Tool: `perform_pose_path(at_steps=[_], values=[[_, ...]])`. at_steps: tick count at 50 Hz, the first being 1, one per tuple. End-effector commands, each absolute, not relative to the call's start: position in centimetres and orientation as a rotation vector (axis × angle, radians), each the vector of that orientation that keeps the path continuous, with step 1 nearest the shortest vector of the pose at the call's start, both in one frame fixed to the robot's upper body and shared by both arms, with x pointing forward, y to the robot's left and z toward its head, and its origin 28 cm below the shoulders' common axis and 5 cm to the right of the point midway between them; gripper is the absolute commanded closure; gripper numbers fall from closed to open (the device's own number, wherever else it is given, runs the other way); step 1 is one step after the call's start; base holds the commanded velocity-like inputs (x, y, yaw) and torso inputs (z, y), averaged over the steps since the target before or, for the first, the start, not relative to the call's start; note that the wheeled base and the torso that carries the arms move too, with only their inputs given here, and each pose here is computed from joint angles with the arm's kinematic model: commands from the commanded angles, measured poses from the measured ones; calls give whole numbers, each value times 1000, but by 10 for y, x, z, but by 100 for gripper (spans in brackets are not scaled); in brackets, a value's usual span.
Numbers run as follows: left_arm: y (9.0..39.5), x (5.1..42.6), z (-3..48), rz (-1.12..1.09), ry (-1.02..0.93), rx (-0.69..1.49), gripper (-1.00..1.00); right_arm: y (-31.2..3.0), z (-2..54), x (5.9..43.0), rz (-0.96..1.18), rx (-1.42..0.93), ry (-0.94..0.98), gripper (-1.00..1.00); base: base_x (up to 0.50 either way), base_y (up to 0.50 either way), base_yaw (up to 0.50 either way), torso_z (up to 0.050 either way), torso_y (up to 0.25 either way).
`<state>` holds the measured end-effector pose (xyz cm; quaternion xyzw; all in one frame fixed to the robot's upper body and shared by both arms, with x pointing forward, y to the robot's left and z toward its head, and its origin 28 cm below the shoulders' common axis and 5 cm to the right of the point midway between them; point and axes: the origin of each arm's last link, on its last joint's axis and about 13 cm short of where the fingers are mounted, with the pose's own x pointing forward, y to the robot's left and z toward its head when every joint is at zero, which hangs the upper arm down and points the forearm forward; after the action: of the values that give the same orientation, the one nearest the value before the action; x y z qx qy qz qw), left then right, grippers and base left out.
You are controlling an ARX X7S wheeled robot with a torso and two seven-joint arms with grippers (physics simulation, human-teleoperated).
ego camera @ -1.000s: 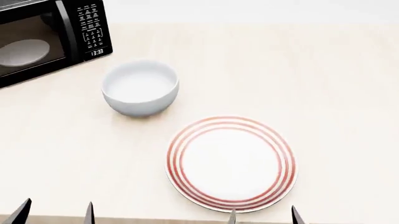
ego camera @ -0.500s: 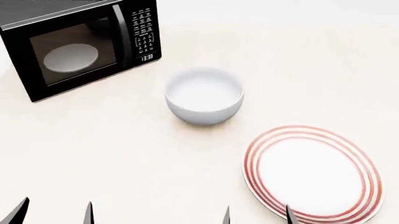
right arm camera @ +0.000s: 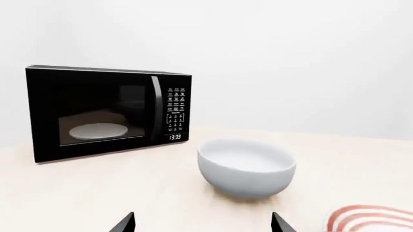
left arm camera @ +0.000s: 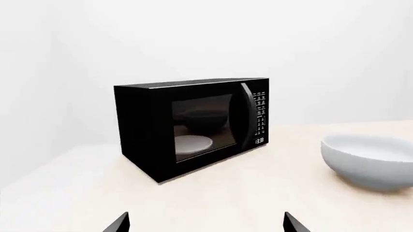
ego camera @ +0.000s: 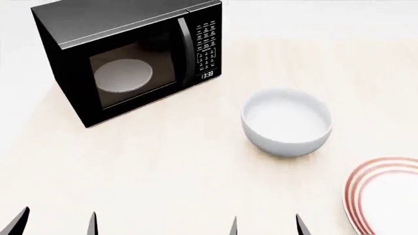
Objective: Open the microwave.
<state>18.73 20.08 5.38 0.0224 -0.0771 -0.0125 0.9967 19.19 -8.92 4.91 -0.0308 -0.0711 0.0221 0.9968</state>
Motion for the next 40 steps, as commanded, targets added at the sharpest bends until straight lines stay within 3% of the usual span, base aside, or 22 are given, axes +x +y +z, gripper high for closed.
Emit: perform_pose_path(at_steps=[1, 14, 40], values=[[201, 187, 54, -27, -159, 48, -100, -90, 48, 193, 42, -58, -140, -100, 316, 414, 0, 0, 0], [201, 189, 52, -24, -151, 50, -100, -89, 48, 193, 48, -50, -143, -100, 336, 392, 0, 0, 0], [201, 188, 54, -26, -156, 49, -100, -89, 45, 194, 49, -44, -136, -100, 403, 227, 0, 0, 0]])
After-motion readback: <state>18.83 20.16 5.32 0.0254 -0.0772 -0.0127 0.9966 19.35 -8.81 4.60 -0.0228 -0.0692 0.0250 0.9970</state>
